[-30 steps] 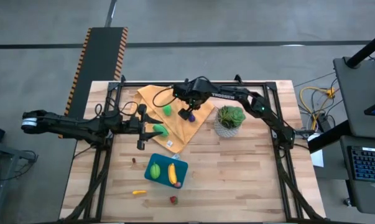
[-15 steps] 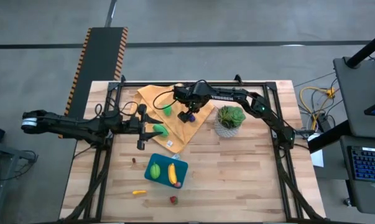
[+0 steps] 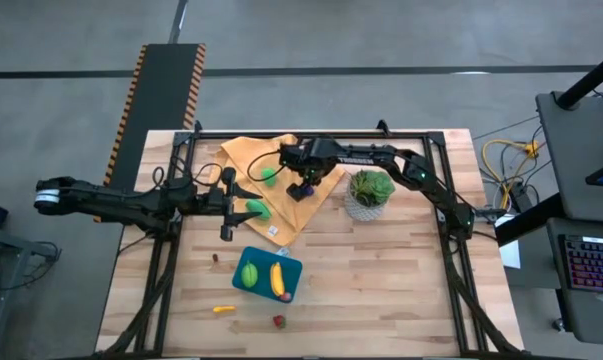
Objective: Pick and placing Produce into tupperware
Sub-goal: Put the eggplant into the blue bin
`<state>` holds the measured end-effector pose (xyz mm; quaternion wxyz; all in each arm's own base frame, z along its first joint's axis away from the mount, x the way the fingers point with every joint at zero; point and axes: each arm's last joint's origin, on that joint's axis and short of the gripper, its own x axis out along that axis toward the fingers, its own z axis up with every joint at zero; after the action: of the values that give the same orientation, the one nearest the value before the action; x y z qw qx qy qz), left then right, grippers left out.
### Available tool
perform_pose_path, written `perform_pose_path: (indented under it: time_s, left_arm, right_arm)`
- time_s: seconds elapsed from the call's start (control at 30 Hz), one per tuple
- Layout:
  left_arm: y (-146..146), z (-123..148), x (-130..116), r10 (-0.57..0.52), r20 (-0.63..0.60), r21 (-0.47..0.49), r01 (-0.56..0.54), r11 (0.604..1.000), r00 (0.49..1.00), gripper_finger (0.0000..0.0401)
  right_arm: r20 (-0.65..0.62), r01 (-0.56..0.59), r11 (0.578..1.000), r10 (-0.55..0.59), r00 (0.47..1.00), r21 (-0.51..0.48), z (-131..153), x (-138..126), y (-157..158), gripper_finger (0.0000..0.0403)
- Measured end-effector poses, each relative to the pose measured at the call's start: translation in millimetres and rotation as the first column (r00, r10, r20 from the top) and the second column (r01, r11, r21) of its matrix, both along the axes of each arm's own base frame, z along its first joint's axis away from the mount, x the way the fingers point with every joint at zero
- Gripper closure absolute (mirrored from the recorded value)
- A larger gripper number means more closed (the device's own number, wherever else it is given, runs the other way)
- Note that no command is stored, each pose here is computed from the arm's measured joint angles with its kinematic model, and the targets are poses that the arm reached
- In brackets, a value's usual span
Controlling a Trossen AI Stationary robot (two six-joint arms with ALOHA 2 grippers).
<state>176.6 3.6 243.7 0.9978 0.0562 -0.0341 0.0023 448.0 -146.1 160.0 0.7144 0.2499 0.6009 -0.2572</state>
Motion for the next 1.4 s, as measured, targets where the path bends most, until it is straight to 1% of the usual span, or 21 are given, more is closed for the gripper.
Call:
perform_pose_path:
  time_s: [0.5, 0.63, 0.97, 1.4]
  left_arm:
    - [0.0, 0.0, 0.0, 0.000, 0.000, 0.000, 0.000, 1.000, 1.000, 0.0223]
    - [0.0, 0.0, 0.0, 0.000, 0.000, 0.000, 0.000, 1.000, 1.000, 0.0223]
    - [0.0, 0.0, 0.0, 0.000, 0.000, 0.000, 0.000, 1.000, 1.000, 0.0223]
    - [0.0, -0.1, 0.0, 0.000, 0.000, 0.000, 0.000, 1.000, 1.000, 0.0223]
  right_arm:
    - [-0.007, -0.002, 1.000, 0.002, 1.000, 0.001, -9.5, -2.0, 0.6, 0.0020]
    - [-0.006, -0.004, 1.000, 0.004, 1.000, 0.001, -10.0, -2.1, 0.7, 0.0038]
    - [0.014, -0.006, 1.000, 0.006, 1.000, -0.006, -6.2, 0.0, 0.0, 0.0097]
    - [0.006, -0.012, 1.000, 0.012, 1.000, -0.004, -8.0, -1.0, 0.3, 0.0148]
